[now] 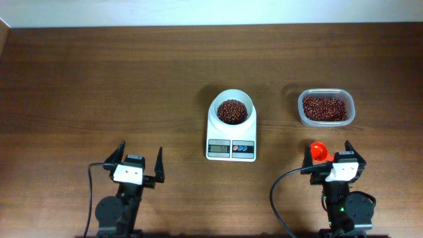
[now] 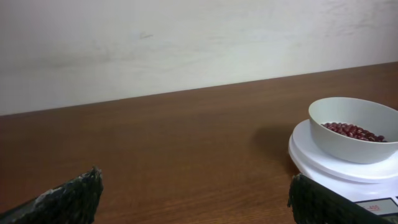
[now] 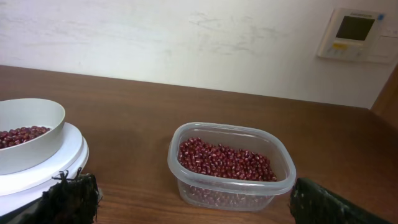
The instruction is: Scoop and weigh 50g on scale
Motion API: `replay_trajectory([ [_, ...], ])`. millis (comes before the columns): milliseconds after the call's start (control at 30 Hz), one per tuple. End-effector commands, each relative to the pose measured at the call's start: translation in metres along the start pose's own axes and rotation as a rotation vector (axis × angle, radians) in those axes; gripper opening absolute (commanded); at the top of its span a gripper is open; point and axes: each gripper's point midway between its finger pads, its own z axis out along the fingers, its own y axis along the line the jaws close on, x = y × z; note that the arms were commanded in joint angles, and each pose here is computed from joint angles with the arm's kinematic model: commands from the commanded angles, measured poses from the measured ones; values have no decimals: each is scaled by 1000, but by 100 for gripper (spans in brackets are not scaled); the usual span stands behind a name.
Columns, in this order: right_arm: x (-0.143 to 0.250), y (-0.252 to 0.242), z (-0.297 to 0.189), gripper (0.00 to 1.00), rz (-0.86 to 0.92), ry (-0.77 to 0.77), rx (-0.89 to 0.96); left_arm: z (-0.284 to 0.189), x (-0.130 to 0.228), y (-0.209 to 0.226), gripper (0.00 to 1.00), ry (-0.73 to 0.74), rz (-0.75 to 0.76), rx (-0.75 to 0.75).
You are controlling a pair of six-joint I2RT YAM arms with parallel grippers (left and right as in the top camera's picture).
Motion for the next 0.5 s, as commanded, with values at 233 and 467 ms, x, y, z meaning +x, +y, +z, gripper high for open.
replay_trajectory([
  [233, 2, 0, 0, 99, 12, 1, 0, 0, 3, 5, 99, 5, 23, -28],
  [467, 2, 0, 0, 99, 12, 1, 0, -1, 4, 12, 99, 8, 48, -53],
])
